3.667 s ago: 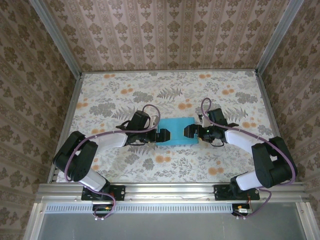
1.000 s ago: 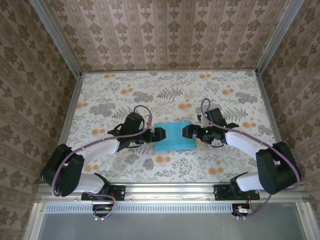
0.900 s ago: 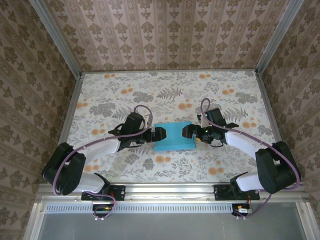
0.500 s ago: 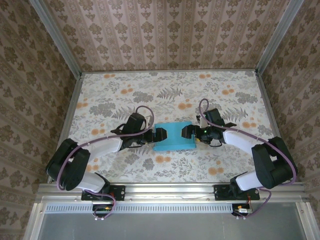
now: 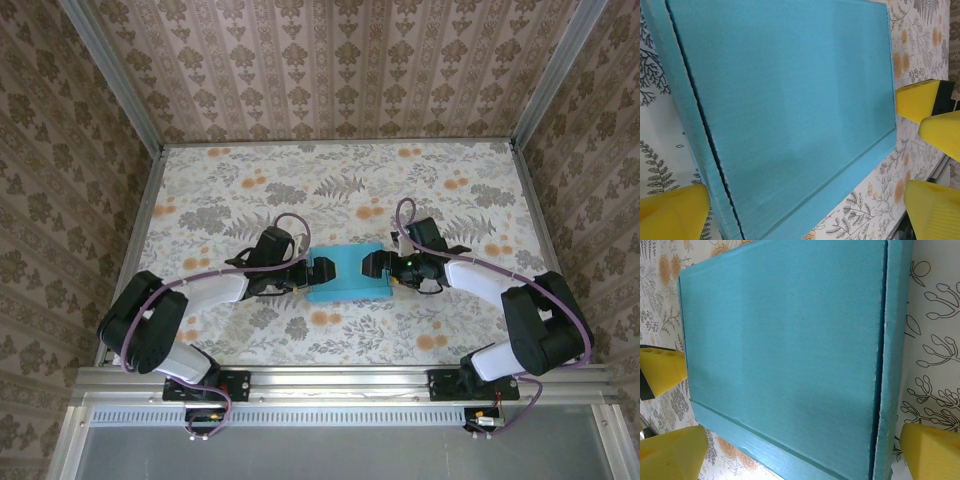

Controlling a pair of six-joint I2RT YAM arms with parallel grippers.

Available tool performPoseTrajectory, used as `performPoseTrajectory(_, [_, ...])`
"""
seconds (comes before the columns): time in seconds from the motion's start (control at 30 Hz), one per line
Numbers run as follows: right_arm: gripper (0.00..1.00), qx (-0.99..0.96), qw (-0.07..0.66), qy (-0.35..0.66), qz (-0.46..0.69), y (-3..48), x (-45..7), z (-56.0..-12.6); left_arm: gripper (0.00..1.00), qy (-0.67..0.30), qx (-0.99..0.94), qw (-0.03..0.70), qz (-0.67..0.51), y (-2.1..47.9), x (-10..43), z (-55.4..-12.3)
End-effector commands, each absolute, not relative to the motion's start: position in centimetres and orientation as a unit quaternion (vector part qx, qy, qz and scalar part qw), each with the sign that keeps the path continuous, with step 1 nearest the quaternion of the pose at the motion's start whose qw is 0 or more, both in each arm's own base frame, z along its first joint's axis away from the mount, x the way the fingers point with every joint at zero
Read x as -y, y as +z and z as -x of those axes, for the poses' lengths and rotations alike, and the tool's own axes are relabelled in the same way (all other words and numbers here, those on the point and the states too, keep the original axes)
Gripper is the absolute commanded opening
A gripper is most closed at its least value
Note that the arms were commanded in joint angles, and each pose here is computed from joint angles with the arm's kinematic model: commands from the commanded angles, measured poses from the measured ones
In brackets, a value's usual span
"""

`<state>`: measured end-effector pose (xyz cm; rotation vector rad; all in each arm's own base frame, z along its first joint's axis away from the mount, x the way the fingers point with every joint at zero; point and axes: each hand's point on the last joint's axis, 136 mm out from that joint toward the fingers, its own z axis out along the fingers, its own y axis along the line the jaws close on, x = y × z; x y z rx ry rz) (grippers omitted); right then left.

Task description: Fold the paper box

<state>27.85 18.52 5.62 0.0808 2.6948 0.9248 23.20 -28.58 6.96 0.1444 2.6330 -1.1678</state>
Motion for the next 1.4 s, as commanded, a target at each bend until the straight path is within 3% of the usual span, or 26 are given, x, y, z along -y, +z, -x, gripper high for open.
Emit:
performPoseTrajectory(0.0, [1.0, -0.935, 0.148, 0.321, -0.023, 5.3, -18.8, -27.9, 1.0, -0.417, -0.899, 0.123, -0.047, 7.5, 29.2, -23.3])
performPoseTrajectory(1.37, [1.0, -0.936, 0.173, 0.306, -0.013, 7.2, -18.6, -27.7, 1.0, -0.417, -0.9, 0.119, -0.052, 8.4, 28.9, -22.7])
